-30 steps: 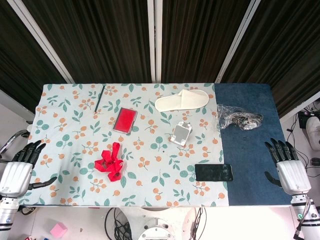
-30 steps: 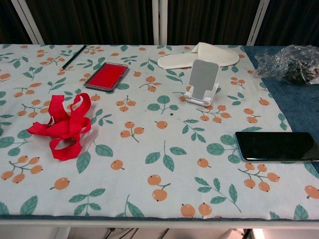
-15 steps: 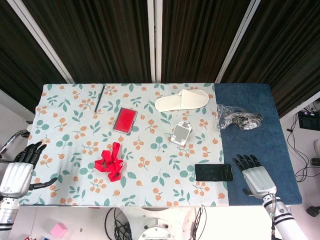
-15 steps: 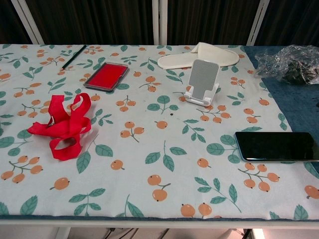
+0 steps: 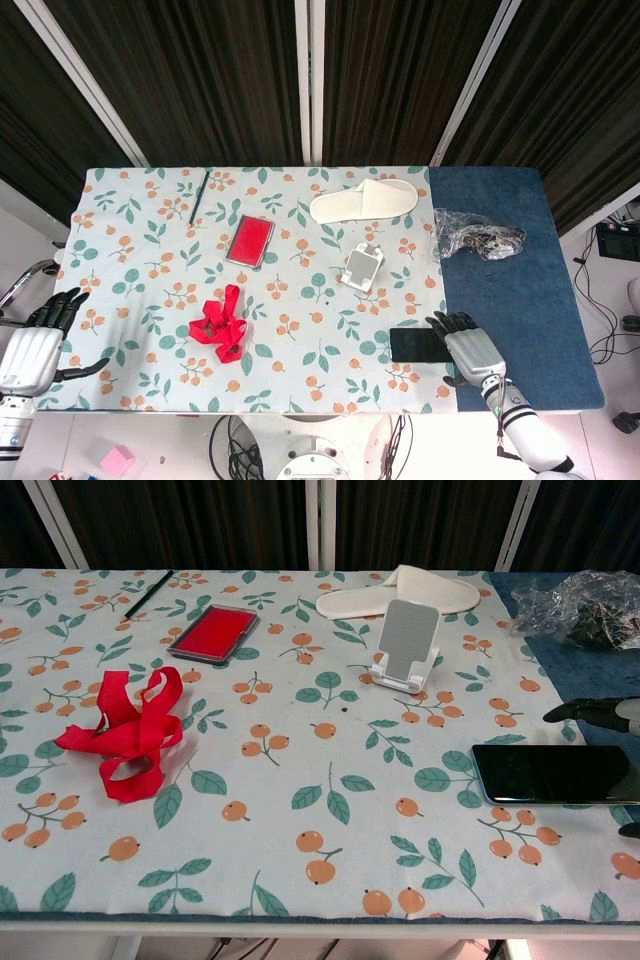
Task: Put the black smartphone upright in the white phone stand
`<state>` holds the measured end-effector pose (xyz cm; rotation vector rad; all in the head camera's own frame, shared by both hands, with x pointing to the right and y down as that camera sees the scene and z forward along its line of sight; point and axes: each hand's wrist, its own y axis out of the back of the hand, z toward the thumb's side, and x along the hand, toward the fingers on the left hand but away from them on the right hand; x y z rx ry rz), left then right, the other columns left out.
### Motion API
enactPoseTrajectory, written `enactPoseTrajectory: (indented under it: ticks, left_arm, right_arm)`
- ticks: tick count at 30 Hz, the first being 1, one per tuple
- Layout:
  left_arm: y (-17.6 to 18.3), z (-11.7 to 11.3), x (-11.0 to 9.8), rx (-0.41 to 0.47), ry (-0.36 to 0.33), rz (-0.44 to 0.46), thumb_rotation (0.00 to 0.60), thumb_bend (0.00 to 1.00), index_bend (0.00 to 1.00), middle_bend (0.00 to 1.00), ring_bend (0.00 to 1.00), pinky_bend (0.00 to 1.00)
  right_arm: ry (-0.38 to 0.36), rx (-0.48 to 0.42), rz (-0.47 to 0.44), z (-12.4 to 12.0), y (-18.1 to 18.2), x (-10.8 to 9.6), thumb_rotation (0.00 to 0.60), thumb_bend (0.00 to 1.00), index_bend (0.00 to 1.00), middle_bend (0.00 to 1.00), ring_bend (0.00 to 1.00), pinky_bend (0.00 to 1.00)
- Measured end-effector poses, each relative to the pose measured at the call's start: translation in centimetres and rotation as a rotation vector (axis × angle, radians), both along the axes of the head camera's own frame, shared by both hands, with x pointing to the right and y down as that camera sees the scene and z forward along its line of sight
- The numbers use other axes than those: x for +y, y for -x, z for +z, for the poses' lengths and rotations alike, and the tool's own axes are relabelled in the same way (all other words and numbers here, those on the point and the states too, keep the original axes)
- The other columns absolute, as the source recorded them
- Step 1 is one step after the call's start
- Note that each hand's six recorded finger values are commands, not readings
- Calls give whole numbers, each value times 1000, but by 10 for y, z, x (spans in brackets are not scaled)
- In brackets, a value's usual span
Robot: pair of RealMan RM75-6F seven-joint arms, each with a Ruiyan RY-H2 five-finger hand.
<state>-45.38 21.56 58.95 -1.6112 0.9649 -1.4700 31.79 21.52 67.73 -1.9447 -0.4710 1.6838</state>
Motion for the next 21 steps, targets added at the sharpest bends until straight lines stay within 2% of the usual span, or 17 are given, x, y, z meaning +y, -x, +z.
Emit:
enactPoseTrajectory:
  ticks: [9, 21]
  left_arm:
    - [1, -5, 0, -13, -4, 4, 415, 23, 90, 67, 72, 222]
    - [-1, -4, 1, -19, 14, 9, 412, 23, 90, 67, 72, 222]
  right_arm:
    - [1, -13, 19, 11, 10, -9, 600, 144, 7, 0, 0, 0]
    - [17, 6, 10, 15, 13, -7, 600, 176, 147, 0, 0, 0]
